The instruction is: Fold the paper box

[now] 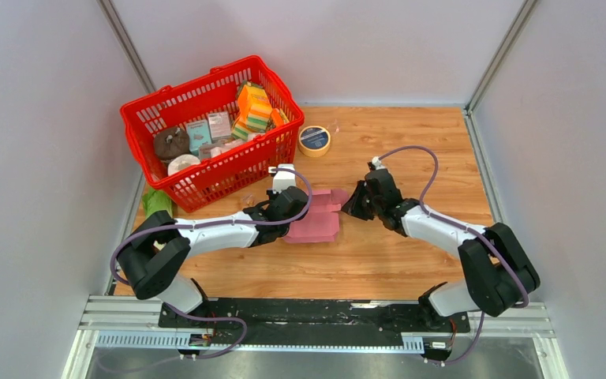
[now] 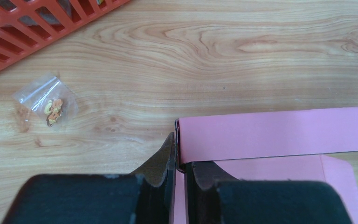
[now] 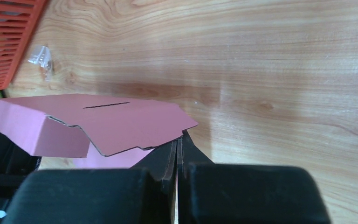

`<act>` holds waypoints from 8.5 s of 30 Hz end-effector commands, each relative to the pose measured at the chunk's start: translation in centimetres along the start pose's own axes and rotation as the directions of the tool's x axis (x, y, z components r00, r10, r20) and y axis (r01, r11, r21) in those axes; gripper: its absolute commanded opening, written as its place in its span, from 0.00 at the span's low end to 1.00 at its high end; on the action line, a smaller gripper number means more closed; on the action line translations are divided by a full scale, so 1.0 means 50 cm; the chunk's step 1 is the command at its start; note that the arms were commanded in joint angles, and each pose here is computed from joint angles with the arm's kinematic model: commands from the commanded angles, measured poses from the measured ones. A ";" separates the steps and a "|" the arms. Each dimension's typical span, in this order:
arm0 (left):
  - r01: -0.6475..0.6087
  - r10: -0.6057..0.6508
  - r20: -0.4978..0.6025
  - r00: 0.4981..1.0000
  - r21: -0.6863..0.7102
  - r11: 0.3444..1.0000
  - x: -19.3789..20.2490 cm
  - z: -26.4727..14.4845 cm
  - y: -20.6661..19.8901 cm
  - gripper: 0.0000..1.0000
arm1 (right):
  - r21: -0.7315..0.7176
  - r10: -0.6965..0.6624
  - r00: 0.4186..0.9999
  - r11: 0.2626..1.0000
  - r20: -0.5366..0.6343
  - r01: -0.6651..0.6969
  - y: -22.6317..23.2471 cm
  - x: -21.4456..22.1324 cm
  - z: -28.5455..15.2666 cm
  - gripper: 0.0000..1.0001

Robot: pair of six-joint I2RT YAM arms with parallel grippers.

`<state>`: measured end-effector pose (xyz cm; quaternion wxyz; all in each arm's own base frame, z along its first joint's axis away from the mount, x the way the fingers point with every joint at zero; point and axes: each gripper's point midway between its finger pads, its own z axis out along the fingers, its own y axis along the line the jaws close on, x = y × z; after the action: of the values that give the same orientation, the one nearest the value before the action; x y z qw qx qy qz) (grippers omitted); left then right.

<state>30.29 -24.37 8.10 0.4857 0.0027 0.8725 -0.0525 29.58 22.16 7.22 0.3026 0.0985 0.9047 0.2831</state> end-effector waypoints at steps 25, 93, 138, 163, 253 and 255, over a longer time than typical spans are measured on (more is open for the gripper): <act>0.053 -0.054 0.034 0.998 0.032 0.998 -0.030 -0.013 -0.009 0.00 | 0.006 -0.013 0.996 1.000 0.090 0.013 0.033 -0.025 0.000 0.00; -0.225 0.221 0.071 0.973 0.063 0.972 0.034 0.009 0.015 0.00 | -0.100 -0.355 0.935 0.931 -0.016 0.352 0.054 -0.084 -0.191 0.83; -0.178 0.175 0.049 0.983 0.059 0.982 0.048 0.019 0.009 0.00 | 0.130 -0.268 0.916 0.940 -0.298 0.317 -0.037 0.039 -0.048 0.49; 0.130 -0.133 0.018 0.991 0.130 0.983 0.033 -0.027 0.007 0.00 | -0.410 0.078 0.968 0.896 -0.236 -0.172 0.089 0.077 -0.081 0.52; 0.141 -0.170 0.110 0.979 0.236 0.962 -0.053 -0.096 0.006 0.00 | -0.296 -0.408 0.909 0.881 -0.078 0.370 0.184 0.035 -0.169 0.14; 0.141 -0.171 0.110 0.979 0.243 0.960 -0.058 -0.097 0.001 0.00 | -0.331 -0.394 0.914 0.879 -0.099 0.343 0.196 0.048 -0.167 0.14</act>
<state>26.84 -22.41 10.62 0.5152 -0.0098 0.8397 -0.1711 23.09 25.64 15.90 0.2855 -0.1461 0.8922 0.3180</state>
